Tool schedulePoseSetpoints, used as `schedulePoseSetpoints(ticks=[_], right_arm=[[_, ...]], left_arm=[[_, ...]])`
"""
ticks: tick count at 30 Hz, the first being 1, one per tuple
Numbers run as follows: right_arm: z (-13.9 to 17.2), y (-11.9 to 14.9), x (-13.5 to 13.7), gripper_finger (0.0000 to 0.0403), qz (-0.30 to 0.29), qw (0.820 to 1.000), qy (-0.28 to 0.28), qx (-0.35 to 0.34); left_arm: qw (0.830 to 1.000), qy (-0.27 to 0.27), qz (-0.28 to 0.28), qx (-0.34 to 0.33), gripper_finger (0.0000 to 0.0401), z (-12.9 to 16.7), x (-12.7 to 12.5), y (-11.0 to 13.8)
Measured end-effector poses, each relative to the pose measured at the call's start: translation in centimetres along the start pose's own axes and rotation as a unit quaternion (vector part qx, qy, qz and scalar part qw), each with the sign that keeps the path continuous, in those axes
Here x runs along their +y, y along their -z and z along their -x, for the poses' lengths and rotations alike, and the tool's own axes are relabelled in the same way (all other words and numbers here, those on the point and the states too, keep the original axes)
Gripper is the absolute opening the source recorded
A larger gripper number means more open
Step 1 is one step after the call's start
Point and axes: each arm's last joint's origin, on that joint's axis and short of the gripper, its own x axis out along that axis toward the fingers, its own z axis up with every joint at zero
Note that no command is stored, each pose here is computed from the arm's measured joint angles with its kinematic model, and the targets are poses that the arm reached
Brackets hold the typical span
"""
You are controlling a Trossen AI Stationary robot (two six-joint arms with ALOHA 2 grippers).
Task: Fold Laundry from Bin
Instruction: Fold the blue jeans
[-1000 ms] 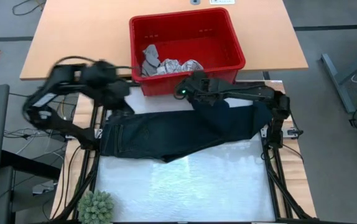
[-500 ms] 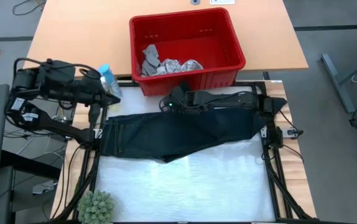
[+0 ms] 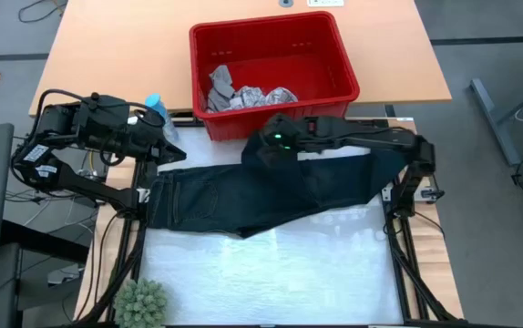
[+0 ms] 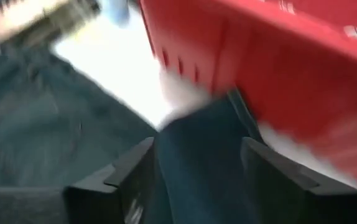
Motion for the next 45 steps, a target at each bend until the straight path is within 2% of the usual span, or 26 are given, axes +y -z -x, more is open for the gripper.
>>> schedulePoseSetpoints(ticks=[5,8,10,14,21,25,28,30,33,35,36,40,45], right_arm=[[3.9,3.1,-1.0,0.0281,0.012,0.996,0.035,0.087],[2.9,6.0,-1.2,0.0281,0.004,0.992,0.041,0.119],[1.5,7.8,-1.8,0.0281,-0.019,0.990,0.027,0.140],[-0.5,10.0,-3.2,0.0281,-0.070,0.989,0.016,0.131],[-0.8,10.2,-4.8,0.0282,-0.051,0.990,0.038,0.127],[-1.6,9.9,-5.4,0.0276,-0.056,0.987,0.004,0.154],[-2.6,9.9,-5.2,0.0249,-0.063,0.984,-0.016,0.165],[-3.0,10.0,-4.9,0.0211,-0.065,0.982,-0.034,0.174],[-3.1,10.1,-4.2,0.0124,-0.065,0.982,-0.049,0.168],[-2.6,9.7,-3.8,0.0051,-0.067,0.986,-0.059,0.139],[-2.3,9.5,-3.6,0.0028,-0.068,0.988,-0.066,0.125],[-1.1,8.3,-2.4,0.0031,-0.086,0.989,-0.088,0.077],[-0.7,8.0,-0.4,0.0023,-0.062,0.989,-0.127,0.038]], left_arm=[[1.000,0.001,0.000,-0.006,0.0031,-0.3,-0.1,-0.3],[1.000,0.002,0.000,-0.010,0.0032,-0.5,-0.1,-0.5],[1.000,0.003,0.000,-0.018,0.0032,-0.6,-0.1,-0.6],[1.000,0.004,-0.004,-0.029,0.0032,-0.5,-0.2,-0.8],[1.000,0.001,-0.001,-0.028,0.0032,-0.5,-0.1,-0.8],[1.000,-0.003,0.010,-0.029,0.0032,-0.5,-0.1,-0.8],[0.999,-0.009,0.014,-0.029,0.0032,-0.5,-0.1,-0.8],[0.999,-0.009,0.014,-0.029,0.0032,-0.5,-0.1,-0.8],[0.999,-0.010,0.014,-0.029,0.0032,-0.5,-0.1,-0.8],[0.999,-0.012,0.015,-0.030,0.0032,-0.5,-0.1,-0.8],[0.999,-0.013,0.015,-0.030,0.0032,-0.5,0.0,-0.8],[0.999,-0.028,0.020,-0.034,0.0032,-0.5,0.0,-0.8],[0.998,-0.038,0.033,-0.036,0.0032,-0.5,0.1,-0.8]])
